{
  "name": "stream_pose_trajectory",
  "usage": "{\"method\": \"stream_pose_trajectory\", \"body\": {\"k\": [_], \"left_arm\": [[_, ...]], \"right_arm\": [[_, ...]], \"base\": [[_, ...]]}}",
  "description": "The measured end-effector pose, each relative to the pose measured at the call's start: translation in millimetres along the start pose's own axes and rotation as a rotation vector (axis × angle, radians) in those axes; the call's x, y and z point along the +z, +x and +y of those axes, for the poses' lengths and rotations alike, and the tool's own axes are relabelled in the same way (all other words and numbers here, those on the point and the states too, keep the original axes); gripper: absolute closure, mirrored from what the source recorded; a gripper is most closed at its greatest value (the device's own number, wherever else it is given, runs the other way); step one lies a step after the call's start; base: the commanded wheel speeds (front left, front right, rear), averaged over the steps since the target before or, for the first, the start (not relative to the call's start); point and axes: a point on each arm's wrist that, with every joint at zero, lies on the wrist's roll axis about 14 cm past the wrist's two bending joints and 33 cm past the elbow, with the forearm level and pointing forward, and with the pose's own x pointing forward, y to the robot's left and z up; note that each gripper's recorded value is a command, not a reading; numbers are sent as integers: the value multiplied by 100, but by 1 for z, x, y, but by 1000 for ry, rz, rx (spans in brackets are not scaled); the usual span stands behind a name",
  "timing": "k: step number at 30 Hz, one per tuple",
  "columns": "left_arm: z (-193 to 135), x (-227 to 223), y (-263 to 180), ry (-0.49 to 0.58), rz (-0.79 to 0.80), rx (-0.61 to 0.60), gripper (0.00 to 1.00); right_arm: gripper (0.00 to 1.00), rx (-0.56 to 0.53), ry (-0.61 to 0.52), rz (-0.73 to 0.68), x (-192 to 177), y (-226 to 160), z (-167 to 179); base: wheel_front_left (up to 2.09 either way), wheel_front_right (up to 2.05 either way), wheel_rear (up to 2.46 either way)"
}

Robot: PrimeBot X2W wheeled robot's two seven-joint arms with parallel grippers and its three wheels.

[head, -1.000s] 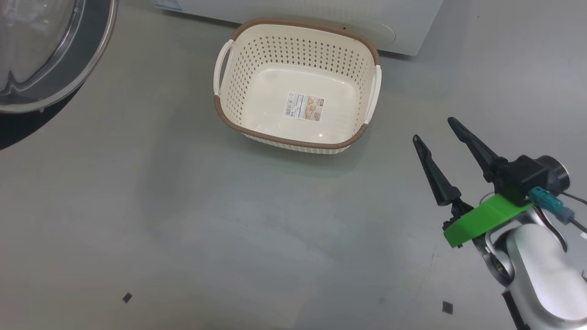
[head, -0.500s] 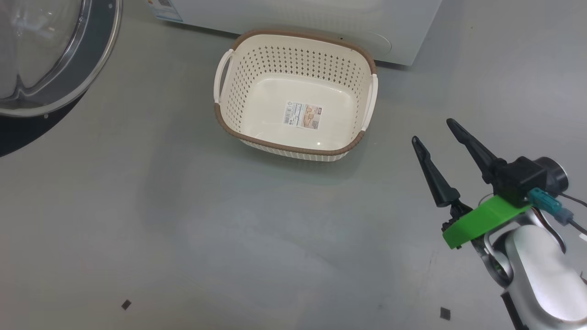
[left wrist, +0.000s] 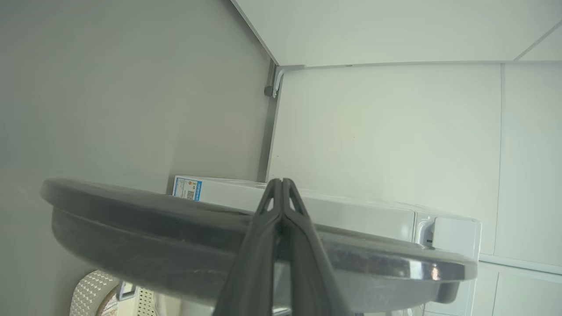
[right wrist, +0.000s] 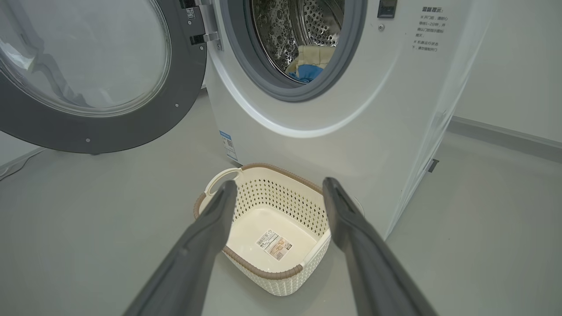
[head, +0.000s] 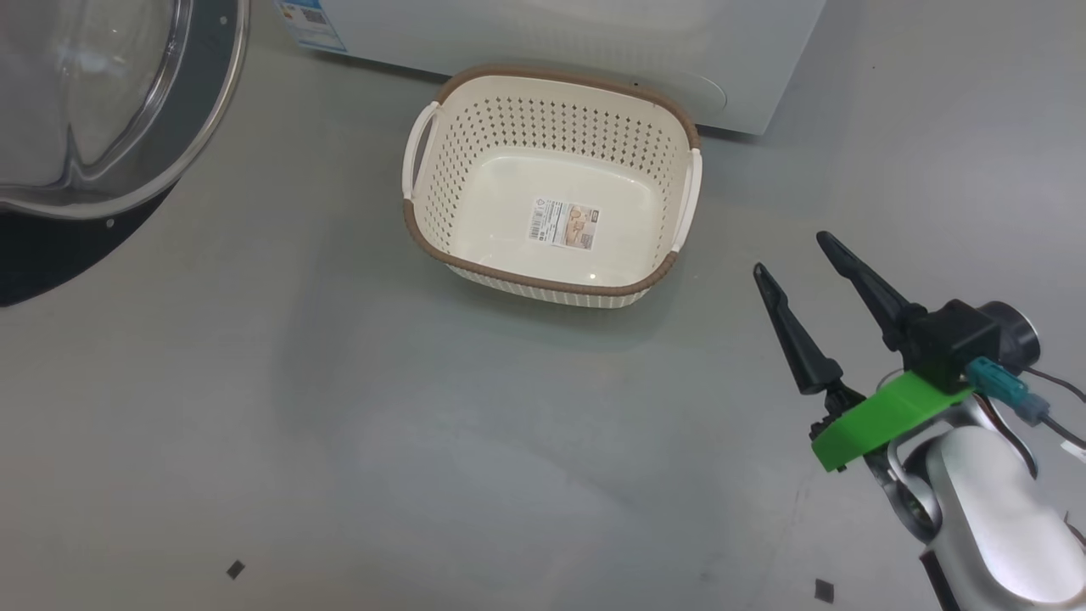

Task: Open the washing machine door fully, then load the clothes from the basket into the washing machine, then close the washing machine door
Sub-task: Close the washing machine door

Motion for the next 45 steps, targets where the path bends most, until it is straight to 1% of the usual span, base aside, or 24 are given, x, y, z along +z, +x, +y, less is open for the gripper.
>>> {"method": "stream_pose_trajectory", "body": {"k": [7, 10, 16, 19, 24, 28, 34, 45], "left_arm": [[-4, -11, -3, 18, 79, -8, 100], [1, -19, -5, 63, 133, 22, 100], [6, -38, -7, 84, 229, 35, 100], [7, -50, -7, 131, 283, 38, 100], [5, -78, -12, 175, 399, 19, 100], [5, -92, -18, 216, 459, 9, 100], [-2, -115, -29, 251, 545, -40, 100], [1, -147, -51, 238, 634, -82, 100]], "right_arm": [[0, 0, -1, 2, 1, -4, 2], [0, 0, -4, -2, 4, -4, 3], [0, 2, -1, -2, 4, -5, 5], [0, 2, 0, -4, 5, -4, 6], [0, 0, 3, -18, 11, -4, 8], [0, -5, 9, -34, 18, -4, 10], [0, -5, 11, -43, 23, -4, 13], [0, -16, 30, -53, 28, -10, 18]], "base": [[0, 0, 0], [0, 0, 0], [0, 0, 0], [0, 0, 0], [0, 0, 0], [0, 0, 0], [0, 0, 0], [0, 0, 0]]}}
